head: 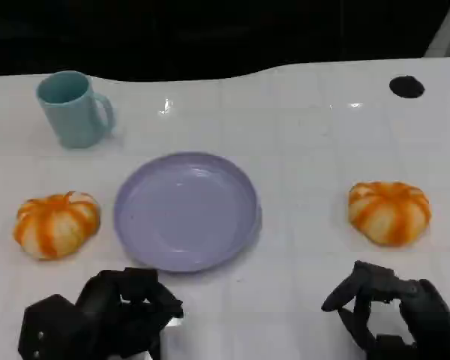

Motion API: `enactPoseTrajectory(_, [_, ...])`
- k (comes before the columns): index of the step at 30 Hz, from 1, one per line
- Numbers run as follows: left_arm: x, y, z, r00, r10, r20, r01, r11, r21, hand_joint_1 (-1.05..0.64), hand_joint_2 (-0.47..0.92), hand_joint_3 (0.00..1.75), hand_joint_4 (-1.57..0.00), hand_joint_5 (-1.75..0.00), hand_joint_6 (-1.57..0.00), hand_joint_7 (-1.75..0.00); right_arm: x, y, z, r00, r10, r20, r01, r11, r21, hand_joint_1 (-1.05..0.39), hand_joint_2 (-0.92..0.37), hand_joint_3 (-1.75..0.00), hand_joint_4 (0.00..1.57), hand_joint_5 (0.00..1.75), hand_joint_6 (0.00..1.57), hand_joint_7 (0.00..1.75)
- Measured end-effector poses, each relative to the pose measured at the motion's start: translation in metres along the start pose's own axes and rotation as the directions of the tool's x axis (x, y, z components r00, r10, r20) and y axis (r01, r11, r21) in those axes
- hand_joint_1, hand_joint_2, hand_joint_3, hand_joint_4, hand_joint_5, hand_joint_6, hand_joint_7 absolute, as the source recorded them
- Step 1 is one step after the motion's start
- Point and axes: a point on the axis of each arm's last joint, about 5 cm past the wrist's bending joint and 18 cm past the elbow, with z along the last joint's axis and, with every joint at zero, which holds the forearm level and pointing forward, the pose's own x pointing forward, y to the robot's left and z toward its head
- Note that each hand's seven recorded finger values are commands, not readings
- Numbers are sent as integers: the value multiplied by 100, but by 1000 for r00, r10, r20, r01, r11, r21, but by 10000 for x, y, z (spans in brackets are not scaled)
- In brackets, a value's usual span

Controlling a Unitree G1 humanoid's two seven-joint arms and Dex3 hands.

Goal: Grasp the bread from the table and place it into the plate.

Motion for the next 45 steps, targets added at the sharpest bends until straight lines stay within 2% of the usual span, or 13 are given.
enactPoseTrajectory(26, [0,1,-3,1000,1,-7,-1,1000,-4,-105,66,44,-157,-119,-142,-73,-1,1,-1,1000,1,0,-1,1000,-1,-27,-57,-93,85,160,81,113])
enactPoseTrajectory(29, [1,0,-2,1000,1,-7,-1,1000,-5,-105,66,43,-157,-119,-143,-73,-1,0,1,1000,-7,5,7,1000,-4,-27,-64,-78,83,145,85,95])
enactPoseTrajectory(32, [1,0,-2,1000,1,-7,-1,1000,-5,-105,67,43,-157,-119,-142,-73,-1,-4,6,1000,-18,17,18,1000,-14,-31,-77,-54,77,126,92,62])
enactPoseTrajectory(34, [1,0,-2,1000,1,-7,-1,1000,-5,-105,67,43,-157,-119,-142,-73,5,-10,15,999,-23,36,25,998,-50,-32,-80,-47,74,117,92,52])
enactPoseTrajectory(36, [1,0,-2,1000,1,-7,-1,1000,-5,-105,67,43,-157,-119,-143,-73,18,-19,30,998,-28,60,34,995,-94,-38,-88,-30,71,102,90,44])
enactPoseTrajectory(40, [3,-2,-2,1000,0,-6,0,1000,-5,-105,67,42,-157,-119,-143,-73,64,-81,86,994,-31,104,50,981,-189,-44,-92,-22,57,82,75,29])
enactPoseTrajectory(43, [4,-2,-2,1000,0,-6,0,1000,-5,-105,67,42,-157,-119,-143,-73,96,-177,135,994,-14,111,46,956,-291,-46,-92,-20,53,70,71,21])
enactPoseTrajectory(45, [6,-3,-2,1000,0,-6,0,1000,-5,-105,67,42,-157,-119,-143,-73,117,-225,167,993,-3,117,44,933,-356,-47,-92,-23,44,56,63,13])
